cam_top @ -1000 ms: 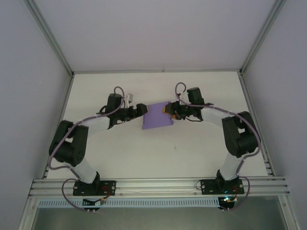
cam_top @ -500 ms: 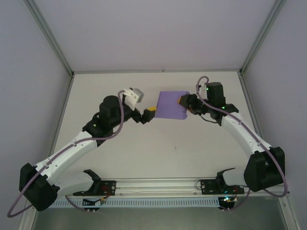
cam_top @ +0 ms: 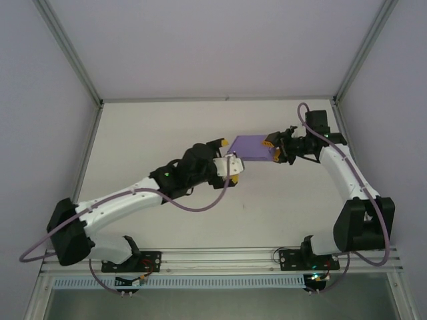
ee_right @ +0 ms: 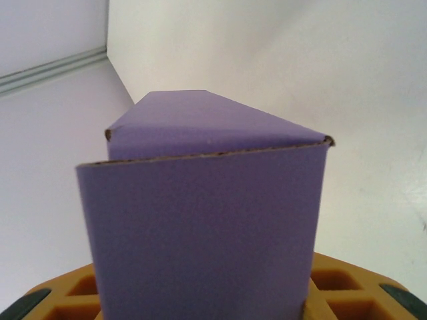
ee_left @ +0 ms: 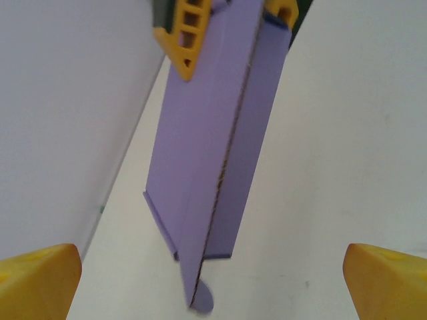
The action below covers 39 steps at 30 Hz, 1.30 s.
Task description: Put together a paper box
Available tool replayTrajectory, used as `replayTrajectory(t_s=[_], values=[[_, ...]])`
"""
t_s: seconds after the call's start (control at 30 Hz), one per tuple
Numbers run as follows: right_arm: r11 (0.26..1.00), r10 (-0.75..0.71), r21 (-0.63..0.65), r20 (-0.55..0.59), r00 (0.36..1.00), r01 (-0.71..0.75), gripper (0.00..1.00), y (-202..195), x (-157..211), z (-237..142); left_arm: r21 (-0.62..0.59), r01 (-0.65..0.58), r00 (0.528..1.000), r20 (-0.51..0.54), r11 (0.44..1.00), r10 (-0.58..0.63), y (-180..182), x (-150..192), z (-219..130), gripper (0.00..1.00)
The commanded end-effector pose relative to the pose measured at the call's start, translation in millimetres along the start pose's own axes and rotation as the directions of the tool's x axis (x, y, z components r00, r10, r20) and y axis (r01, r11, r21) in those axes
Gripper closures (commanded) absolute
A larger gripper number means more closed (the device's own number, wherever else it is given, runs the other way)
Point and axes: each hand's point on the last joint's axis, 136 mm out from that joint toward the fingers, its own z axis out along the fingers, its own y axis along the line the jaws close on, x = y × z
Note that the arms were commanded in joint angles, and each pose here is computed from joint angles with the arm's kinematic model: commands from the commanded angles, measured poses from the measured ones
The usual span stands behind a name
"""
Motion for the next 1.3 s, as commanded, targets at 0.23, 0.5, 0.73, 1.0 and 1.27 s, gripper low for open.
replayTrajectory(t_s=[0.23, 0.5, 0.73, 1.0, 1.27], values=[[0.992, 0.129, 0.023, -0.148, 0.981, -0.127, 0.62, -2, 20, 3, -0.191, -0.169, 0.984, -0.096, 0.967, 0.153, 25, 12, 46, 0.00], [0.991, 0.133, 0.043, -0.183, 0.974, -0.127, 0.63, -6, 24, 5, -0.168, -0.183, 0.977, -0.137, 0.969, 0.160, 21, 25, 60, 0.24], [0.994, 0.110, 0.030, -0.194, 0.975, -0.106, 0.54, -4, 24, 5, -0.120, -0.164, 0.980, -0.131, 0.979, 0.148, 15, 28, 54, 0.49], [0.999, -0.009, 0.031, -0.108, 0.994, 0.012, 0.33, 1, 15, -2, -0.077, -0.135, 0.979, -0.161, 0.988, 0.122, 13, 34, 46, 0.54], [0.935, -0.350, 0.167, 0.290, 0.891, 0.313, 0.00, -8, -51, -18, 0.200, 0.056, 0.957, -0.291, 0.978, 0.005, -11, 67, 21, 0.54]])
